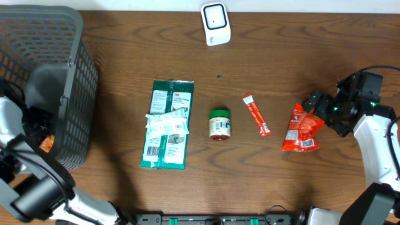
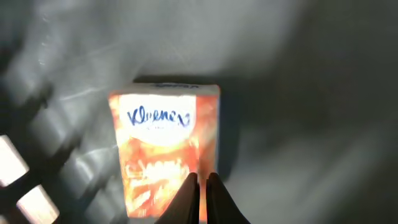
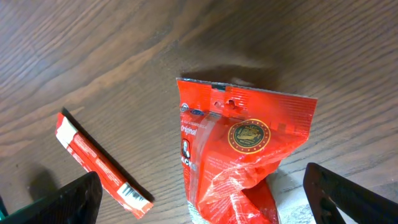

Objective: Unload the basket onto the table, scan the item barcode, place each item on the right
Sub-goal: 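Grasp the orange Kleenex tissue pack in the basket with left gripper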

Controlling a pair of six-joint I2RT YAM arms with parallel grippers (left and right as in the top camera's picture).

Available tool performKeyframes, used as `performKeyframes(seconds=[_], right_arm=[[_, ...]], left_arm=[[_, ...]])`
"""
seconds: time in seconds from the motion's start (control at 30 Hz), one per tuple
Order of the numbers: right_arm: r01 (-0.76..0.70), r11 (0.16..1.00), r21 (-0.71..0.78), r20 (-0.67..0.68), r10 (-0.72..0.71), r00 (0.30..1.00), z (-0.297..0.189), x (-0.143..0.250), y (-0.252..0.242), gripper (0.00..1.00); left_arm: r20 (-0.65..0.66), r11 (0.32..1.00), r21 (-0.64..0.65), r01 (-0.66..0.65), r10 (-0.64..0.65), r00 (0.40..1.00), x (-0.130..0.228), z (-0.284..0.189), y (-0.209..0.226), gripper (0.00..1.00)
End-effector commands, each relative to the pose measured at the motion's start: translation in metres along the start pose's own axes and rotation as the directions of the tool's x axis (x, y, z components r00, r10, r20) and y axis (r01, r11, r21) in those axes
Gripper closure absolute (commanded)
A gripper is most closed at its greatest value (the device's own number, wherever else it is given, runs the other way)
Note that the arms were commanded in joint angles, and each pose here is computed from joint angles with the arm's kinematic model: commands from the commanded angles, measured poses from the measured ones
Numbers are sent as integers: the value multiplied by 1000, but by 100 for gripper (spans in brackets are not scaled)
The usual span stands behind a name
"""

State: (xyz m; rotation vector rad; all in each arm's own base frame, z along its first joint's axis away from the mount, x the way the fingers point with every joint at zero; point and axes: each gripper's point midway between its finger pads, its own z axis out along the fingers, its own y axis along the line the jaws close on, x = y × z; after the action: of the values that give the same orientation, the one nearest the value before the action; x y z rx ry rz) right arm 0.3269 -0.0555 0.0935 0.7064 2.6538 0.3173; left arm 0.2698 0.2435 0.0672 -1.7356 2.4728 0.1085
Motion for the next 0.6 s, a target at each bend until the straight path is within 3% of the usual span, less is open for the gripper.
performKeyframes(seconds=[0.0, 0.13, 0.17, 0.2, 0.33, 0.43, 0.57], right_arm=[[-4, 1000, -2, -1, 4, 1000, 0, 0, -1, 1], [-4, 1000, -2, -1, 4, 1000, 0, 0, -1, 1], [-4, 1000, -2, -1, 4, 1000, 0, 0, -1, 1], [-4, 1000, -2, -1, 4, 1000, 0, 0, -1, 1], [-4, 1000, -2, -1, 4, 1000, 0, 0, -1, 1], [-4, 1000, -2, -1, 4, 1000, 0, 0, -1, 1], [-4, 1000, -2, -1, 4, 1000, 0, 0, -1, 1]], left_arm=[[139, 997, 76, -4, -6, 990, -18, -52, -6, 93], [239, 991, 133, -8, -24, 971, -24, -90, -7, 93], [263, 989, 146, -10, -29, 964, -25, -99, -7, 87], [278, 988, 154, -11, -33, 960, -25, -105, -7, 67], [300, 992, 128, -4, -35, 953, -26, -109, 0, 26], [272, 996, 88, 4, -27, 962, -22, -93, 5, 11], [192, 999, 37, -23, 16, 981, -16, -59, 7, 3]])
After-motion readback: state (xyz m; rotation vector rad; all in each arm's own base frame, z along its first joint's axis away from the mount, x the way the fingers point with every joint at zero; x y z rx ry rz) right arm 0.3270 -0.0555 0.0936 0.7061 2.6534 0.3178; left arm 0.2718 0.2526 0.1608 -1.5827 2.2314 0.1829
